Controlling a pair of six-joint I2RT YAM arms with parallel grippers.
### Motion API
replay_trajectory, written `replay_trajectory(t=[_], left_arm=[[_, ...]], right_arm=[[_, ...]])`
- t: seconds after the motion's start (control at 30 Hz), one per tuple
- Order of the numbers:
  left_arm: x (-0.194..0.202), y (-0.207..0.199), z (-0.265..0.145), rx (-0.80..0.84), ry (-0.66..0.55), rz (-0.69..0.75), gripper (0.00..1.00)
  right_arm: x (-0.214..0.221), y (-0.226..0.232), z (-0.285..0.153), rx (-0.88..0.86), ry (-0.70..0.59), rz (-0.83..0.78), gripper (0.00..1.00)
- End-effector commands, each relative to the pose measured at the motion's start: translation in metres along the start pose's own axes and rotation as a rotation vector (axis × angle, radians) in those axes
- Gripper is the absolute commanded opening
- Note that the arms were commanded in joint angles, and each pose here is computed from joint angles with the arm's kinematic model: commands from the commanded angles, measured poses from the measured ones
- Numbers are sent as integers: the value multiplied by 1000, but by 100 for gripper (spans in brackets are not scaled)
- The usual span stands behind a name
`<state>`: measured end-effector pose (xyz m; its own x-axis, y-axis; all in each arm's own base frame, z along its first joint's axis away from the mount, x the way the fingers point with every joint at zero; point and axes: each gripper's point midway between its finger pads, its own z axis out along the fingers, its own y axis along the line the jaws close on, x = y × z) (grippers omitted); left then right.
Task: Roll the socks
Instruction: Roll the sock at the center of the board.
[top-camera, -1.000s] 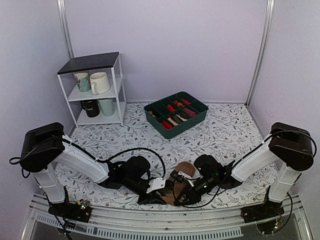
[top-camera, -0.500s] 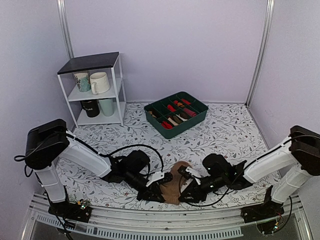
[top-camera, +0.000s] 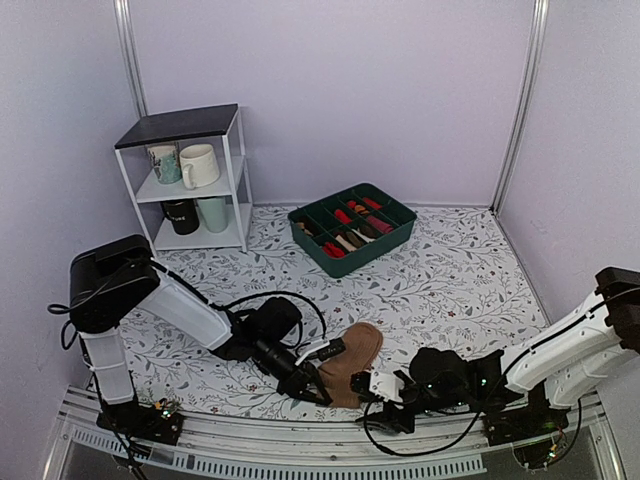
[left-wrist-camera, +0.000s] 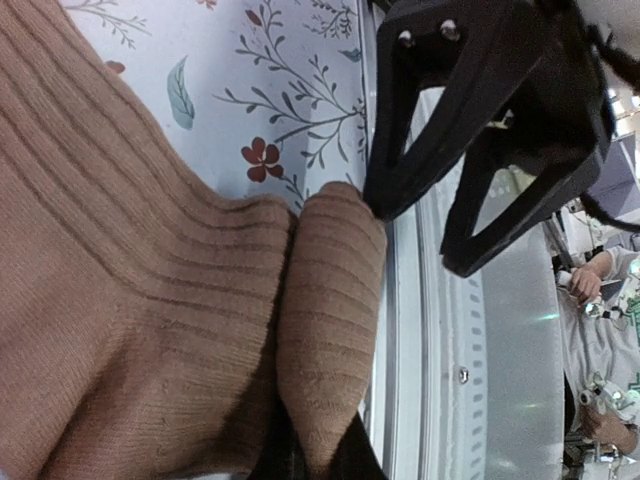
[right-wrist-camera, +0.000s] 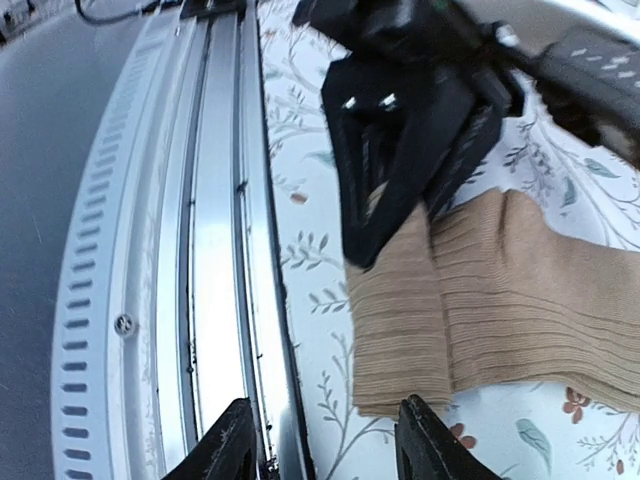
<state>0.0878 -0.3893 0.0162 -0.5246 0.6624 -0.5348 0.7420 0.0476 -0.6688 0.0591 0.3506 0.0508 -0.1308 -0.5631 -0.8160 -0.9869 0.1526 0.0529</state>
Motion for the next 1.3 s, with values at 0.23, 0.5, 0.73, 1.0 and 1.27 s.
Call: replay_trajectory(t=[0.23, 0.5, 0.73, 1.0, 1.27], left_arm=[[36, 13, 5, -20, 96, -140, 0], [39, 14, 4, -22, 98, -140, 0], [38, 15, 4, -23, 99, -142, 0], [38, 14, 5, -20, 101, -139, 0], [30, 13, 3, -28, 79, -95, 13]], right_arm=[[-14, -30, 15, 304, -6, -160, 50], [-22, -15, 15, 255, -35, -220, 50], [-12, -1, 30, 165, -6, -218, 49], [10, -14, 41, 226, 82, -167, 46], [46, -5, 50, 138, 223, -70, 20]])
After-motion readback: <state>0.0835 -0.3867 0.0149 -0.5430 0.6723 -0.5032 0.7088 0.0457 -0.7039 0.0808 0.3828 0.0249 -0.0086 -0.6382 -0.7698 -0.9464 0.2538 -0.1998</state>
